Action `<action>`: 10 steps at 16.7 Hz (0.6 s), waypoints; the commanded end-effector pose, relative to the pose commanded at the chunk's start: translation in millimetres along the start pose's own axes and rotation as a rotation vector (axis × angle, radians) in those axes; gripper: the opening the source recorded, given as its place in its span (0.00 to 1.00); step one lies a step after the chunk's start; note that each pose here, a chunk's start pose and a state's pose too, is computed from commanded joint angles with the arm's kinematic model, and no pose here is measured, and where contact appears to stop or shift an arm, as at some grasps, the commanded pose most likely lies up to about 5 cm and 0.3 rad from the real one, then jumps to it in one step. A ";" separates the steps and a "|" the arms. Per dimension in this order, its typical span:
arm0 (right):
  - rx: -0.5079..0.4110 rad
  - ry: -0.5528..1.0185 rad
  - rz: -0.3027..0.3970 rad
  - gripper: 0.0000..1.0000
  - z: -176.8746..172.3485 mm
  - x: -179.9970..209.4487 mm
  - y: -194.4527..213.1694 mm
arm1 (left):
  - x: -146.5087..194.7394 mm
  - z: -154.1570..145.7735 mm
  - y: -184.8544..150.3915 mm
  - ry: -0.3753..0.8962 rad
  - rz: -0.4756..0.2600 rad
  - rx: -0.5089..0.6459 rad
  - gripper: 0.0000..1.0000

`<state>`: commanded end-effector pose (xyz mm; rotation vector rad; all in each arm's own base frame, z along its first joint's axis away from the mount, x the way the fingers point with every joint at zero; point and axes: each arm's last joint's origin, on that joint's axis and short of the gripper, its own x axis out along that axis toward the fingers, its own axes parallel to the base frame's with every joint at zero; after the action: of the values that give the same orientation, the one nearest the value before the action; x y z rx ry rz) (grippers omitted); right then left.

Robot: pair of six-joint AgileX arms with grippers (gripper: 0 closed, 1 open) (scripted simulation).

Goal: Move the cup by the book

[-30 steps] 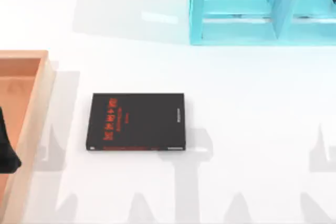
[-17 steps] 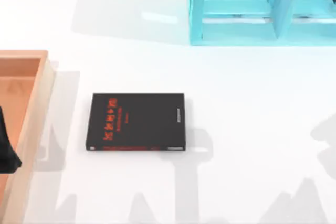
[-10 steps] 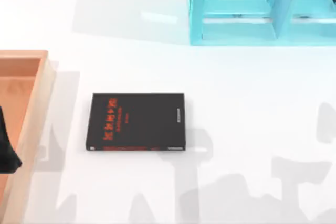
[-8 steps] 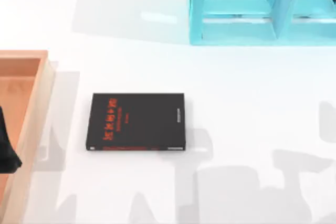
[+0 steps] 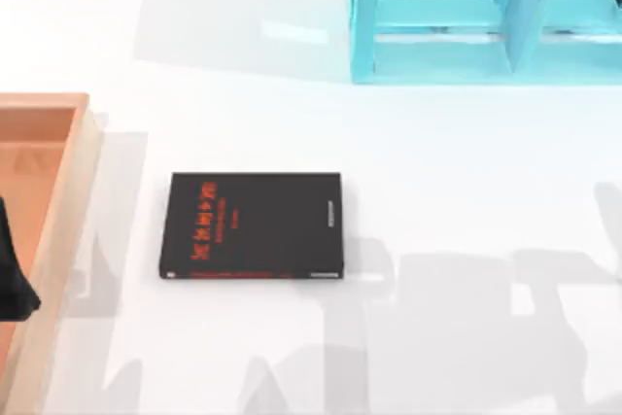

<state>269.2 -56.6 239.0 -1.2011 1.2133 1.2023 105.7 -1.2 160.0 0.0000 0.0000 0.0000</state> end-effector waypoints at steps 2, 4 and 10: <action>0.000 0.000 0.000 1.00 0.0 0.0 0.0 | 0.0 0.0 0.0 0.000 0.000 0.000 1.00; -0.003 0.000 -0.002 1.00 1.4 0.8 0.3 | 0.0 0.0 0.0 0.000 0.000 0.000 1.00; 0.000 0.001 -0.005 1.00 -0.5 53.8 -5.1 | 0.0 0.0 0.0 0.000 0.000 0.000 1.00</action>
<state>274.3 -57.1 185.2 -1.2039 1.2107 1.1981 105.7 -1.2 160.0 0.0000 0.0000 0.0000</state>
